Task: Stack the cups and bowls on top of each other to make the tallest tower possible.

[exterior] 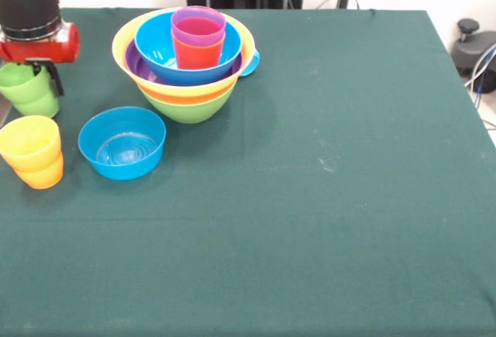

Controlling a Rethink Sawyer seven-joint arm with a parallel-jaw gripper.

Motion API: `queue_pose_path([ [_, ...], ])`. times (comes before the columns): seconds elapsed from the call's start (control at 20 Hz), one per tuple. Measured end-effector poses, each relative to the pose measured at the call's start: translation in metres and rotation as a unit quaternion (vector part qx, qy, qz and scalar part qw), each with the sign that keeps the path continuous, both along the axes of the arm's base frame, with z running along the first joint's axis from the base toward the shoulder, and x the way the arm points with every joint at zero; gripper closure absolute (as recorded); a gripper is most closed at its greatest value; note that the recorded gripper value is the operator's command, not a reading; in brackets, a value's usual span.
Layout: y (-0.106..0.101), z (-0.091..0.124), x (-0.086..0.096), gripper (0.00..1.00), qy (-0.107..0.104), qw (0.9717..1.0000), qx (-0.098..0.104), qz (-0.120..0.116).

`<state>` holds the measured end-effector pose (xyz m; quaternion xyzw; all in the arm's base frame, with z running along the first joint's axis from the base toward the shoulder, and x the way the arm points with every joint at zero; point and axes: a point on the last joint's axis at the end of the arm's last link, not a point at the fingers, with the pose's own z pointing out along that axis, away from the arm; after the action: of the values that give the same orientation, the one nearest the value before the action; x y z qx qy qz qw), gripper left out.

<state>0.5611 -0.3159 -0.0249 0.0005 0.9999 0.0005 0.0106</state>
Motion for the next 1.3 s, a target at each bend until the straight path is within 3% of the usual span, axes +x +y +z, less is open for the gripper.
queue_pose_path([
  [0.4,-0.022,-0.001,-0.013,1.0,-0.002,0.9998,0.005,-0.021],
  [0.45,-0.023,-0.001,-0.014,0.0,-0.003,0.9997,0.005,-0.023],
  [1.3,-0.013,0.002,-0.005,0.0,-0.013,0.9997,0.015,-0.015],
])
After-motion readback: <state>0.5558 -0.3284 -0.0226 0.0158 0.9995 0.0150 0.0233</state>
